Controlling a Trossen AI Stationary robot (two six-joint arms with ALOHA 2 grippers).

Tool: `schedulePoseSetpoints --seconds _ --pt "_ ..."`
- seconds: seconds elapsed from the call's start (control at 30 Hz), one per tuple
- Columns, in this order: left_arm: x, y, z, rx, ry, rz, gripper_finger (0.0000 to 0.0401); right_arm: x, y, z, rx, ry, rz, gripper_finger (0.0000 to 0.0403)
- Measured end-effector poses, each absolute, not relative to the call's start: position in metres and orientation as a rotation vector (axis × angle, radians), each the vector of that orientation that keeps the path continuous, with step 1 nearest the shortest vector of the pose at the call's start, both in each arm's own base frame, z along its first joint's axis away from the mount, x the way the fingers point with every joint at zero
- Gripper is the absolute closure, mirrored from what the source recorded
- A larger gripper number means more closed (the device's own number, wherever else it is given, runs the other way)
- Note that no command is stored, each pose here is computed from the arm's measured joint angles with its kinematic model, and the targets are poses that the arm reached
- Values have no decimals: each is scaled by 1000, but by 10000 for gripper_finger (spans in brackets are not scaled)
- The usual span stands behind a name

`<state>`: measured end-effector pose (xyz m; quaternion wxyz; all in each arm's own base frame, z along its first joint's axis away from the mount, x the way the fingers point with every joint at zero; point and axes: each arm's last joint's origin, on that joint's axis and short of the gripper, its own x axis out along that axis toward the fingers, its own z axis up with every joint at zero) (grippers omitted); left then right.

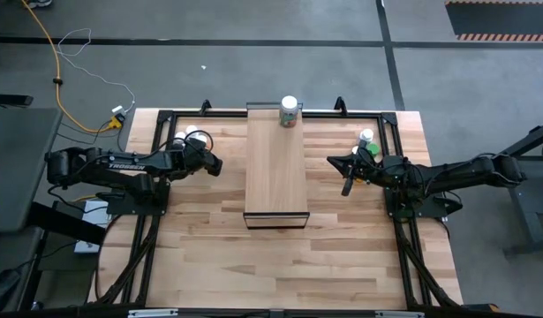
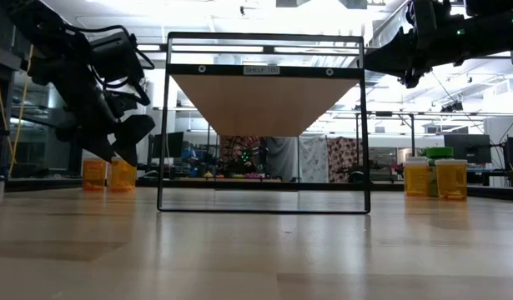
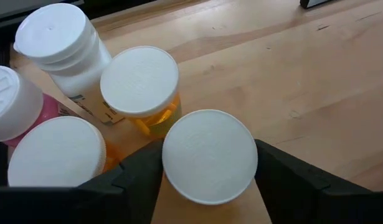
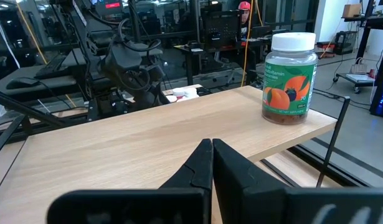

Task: Pick and place medicine bottles onto shelf by color
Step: Put the bottom left yellow pill bottle on the shelf

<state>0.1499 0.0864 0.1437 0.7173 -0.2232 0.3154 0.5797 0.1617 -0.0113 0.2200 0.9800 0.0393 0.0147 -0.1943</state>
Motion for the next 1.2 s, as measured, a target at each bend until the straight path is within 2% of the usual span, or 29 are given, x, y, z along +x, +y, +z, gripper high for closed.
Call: schedulePoseSetpoints --seconds 0.17,1.2 --pt "150 86 144 -494 697 1284 195 162 -11 220 79 30 -391 403" --pt "155 88 150 -501 676 1250 192 162 -11 219 77 40 -392 403"
